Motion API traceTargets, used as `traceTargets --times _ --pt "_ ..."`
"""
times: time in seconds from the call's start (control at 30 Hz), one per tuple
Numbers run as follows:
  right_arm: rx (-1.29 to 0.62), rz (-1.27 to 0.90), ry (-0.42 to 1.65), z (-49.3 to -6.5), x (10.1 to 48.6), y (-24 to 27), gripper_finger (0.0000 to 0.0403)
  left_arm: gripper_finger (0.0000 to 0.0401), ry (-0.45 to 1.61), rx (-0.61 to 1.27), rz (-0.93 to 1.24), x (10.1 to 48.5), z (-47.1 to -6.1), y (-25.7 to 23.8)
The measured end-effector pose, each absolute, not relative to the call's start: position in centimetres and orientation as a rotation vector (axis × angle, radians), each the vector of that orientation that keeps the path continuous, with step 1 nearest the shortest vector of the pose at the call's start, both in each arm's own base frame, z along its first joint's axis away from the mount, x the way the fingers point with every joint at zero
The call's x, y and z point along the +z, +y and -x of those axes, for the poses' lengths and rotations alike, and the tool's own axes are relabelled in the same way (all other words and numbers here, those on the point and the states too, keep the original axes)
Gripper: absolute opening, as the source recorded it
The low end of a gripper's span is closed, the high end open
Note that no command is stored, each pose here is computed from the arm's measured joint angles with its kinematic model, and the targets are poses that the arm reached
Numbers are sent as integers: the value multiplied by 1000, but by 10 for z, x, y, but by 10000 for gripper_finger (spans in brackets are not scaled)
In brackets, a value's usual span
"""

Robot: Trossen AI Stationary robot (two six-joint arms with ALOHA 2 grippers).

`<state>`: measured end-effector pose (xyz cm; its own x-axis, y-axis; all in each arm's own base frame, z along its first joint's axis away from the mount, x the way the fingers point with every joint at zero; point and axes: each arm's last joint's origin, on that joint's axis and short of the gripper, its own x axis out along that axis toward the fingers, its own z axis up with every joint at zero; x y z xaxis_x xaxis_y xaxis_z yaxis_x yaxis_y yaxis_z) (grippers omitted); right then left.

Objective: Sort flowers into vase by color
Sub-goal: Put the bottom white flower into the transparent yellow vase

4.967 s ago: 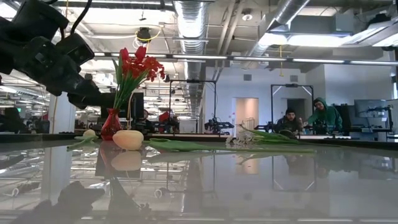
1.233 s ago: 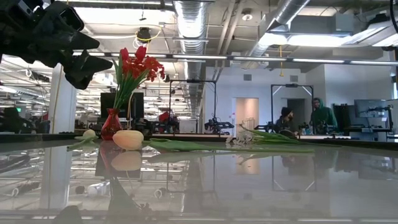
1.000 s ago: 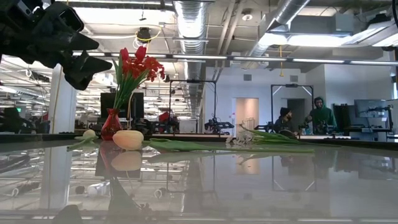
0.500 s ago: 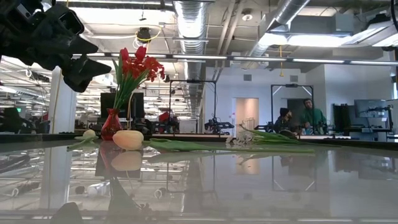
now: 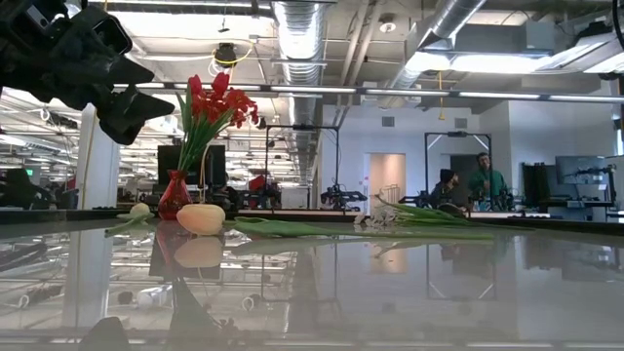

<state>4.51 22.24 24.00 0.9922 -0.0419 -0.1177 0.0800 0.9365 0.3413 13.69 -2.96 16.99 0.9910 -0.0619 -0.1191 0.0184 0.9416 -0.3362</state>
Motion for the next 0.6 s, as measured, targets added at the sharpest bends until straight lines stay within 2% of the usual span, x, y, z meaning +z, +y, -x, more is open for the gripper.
traceTargets --times 0.2,0.43,0.6 --pt "-52 -354 199 -44 241 220 103 224 127 -41 341 170 -137 -30" --pt "-15 -397 421 -42 247 212 155 224 127 -41 341 170 -137 -30" --pt "11 -464 511 -40 256 205 171 224 125 -39 341 170 -137 -30"
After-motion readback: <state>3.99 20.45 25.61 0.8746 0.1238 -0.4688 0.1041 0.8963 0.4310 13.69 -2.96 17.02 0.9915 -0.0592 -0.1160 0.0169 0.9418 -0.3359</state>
